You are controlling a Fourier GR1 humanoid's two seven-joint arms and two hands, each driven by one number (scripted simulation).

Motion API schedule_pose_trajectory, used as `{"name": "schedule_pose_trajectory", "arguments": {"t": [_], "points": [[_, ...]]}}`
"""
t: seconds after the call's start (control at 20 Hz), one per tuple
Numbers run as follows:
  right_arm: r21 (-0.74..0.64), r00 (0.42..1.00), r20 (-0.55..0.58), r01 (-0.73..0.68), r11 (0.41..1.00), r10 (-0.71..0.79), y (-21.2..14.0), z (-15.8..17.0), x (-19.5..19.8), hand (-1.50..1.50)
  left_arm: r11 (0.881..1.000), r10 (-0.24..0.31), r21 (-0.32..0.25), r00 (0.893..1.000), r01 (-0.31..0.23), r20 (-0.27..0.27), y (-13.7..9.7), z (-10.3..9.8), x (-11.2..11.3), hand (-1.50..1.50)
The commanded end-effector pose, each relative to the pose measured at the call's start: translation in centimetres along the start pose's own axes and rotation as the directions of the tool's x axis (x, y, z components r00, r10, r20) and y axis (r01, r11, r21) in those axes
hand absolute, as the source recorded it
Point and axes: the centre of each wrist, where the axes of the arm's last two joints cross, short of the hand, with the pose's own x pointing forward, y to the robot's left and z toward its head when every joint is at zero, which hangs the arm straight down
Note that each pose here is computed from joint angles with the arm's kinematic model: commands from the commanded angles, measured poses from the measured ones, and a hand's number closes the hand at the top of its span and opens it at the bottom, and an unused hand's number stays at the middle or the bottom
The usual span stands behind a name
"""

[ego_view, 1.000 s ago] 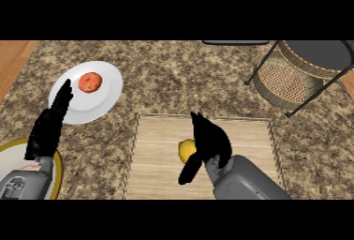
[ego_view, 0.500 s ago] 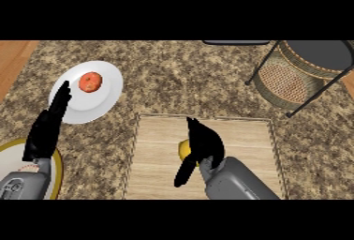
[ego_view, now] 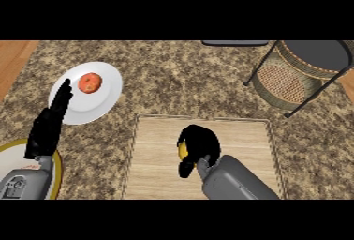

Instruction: Pick the lemon from the tray and place it in the tiered basket

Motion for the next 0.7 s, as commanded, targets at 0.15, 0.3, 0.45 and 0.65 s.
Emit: {"name": "schedule_pose_trajectory", "arguments": {"t": [0.15, 0.3, 0.45, 0.65], "points": [[0.043, 0.99, -0.04, 0.135, 0.99, -0.133, -0.3, 0.2, 0.3, 1.5, 1.0, -0.014, -0.008, 1.0, 0.014, 0.005, 0.7, 0.0, 0.5, 0.0], [-0.003, 0.984, -0.005, 0.18, 0.984, -0.18, -1.1, 2.3, 1.1, 1.5, 1.0, -0.008, -0.006, 1.0, 0.008, -0.001, 1.7, -0.4, 0.6, 0.0], [-0.253, 0.937, -0.155, 0.268, 0.93, -0.312, -5.9, -2.4, 1.8, 1.5, 0.999, 0.002, -0.034, 1.0, -0.001, 0.025, 0.0, -0.5, 0.7, 0.0], [-0.491, 0.861, -0.242, 0.289, 0.822, -0.448, -11.8, -4.1, 0.1, 1.5, 0.999, -0.009, -0.041, 0.998, 0.012, 0.062, -0.3, -0.8, 1.5, 0.0]]}}
